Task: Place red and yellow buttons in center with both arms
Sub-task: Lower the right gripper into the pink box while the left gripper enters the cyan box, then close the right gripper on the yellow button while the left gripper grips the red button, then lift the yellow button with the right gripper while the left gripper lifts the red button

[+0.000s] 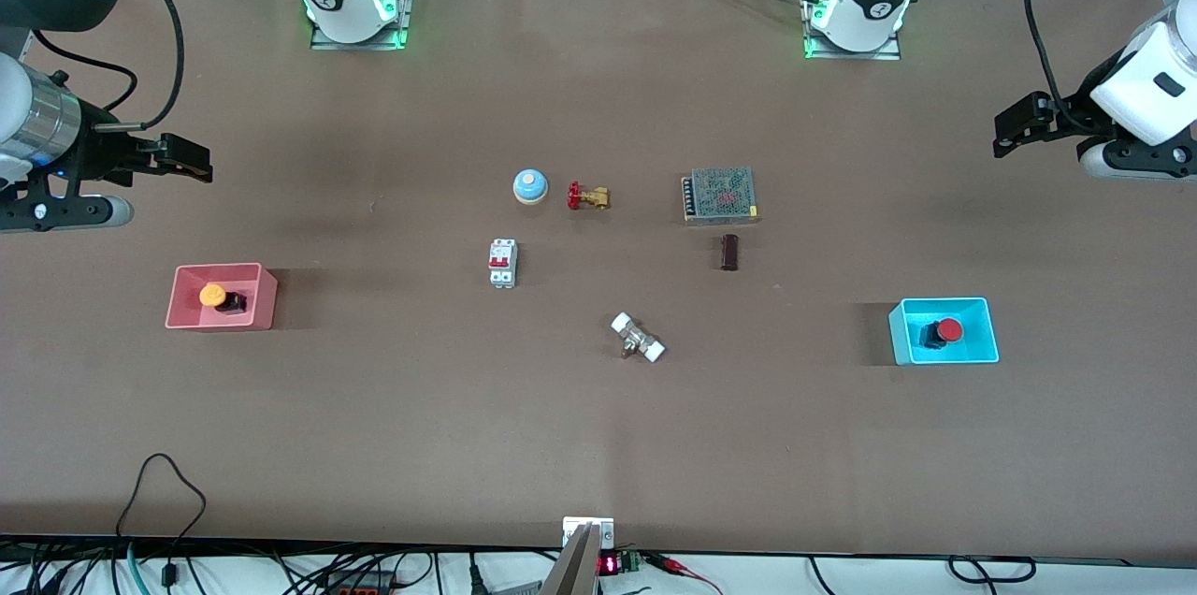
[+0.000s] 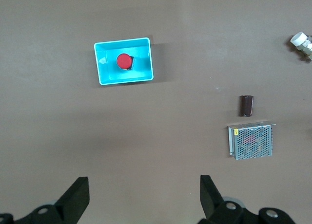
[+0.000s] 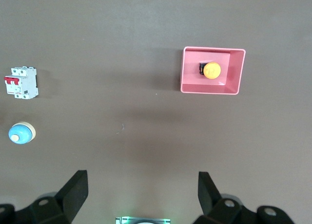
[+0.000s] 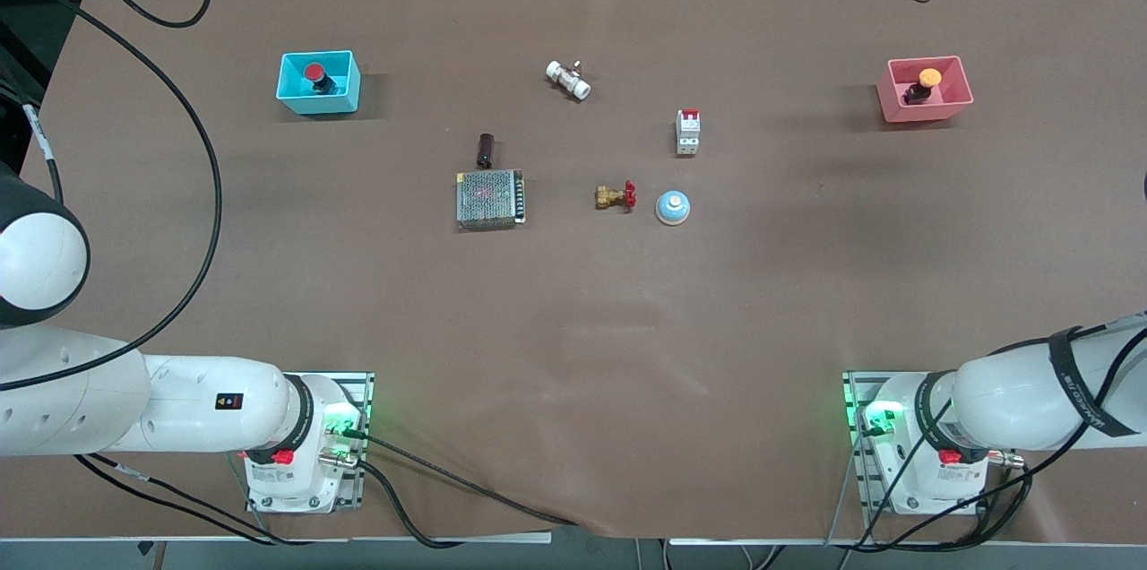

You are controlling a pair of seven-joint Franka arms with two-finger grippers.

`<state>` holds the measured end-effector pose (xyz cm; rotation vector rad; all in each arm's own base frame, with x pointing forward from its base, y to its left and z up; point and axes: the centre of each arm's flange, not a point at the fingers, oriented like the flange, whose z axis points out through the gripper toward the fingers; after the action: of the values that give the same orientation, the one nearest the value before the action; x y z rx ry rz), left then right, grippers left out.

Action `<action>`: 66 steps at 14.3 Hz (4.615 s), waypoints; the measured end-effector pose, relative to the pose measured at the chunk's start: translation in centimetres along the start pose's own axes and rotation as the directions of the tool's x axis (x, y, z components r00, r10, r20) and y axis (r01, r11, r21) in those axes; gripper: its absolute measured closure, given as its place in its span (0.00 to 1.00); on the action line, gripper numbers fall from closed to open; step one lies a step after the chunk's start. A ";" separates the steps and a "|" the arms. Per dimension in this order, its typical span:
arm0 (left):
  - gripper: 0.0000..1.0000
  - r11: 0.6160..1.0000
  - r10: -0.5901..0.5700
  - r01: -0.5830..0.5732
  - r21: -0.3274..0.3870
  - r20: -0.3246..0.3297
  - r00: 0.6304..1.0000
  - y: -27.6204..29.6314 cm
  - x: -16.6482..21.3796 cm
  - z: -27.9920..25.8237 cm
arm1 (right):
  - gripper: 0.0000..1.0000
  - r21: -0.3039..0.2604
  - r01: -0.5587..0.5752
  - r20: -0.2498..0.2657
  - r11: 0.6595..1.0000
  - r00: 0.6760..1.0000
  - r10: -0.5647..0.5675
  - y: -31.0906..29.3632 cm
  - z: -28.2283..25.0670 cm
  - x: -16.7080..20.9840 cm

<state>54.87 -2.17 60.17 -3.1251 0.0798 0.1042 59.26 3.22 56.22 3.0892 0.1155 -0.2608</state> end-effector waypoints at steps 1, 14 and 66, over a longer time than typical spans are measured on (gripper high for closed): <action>0.00 1.000 0.000 0.000 0.000 0.000 1.000 0.0 0.0 0.0 | 0.00 0.000 0.000 0.000 1.000 1.000 0.000 0.0 0.0 0.0; 0.00 1.000 0.000 0.000 0.000 0.018 1.000 0.0 0.1 0.5 | 0.00 0.007 -0.058 0.028 0.998 0.998 0.058 5.1 3.8 2.3; 0.65 1.000 0.022 -0.021 0.008 -0.082 0.996 16.3 15.5 28.8 | 0.59 -0.020 0.030 -0.101 0.999 0.994 -0.031 -10.2 22.4 5.3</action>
<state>67.60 -18.77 30.22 -3.1213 0.1144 -0.0247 60.02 12.71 32.93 3.0842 0.1673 -0.1036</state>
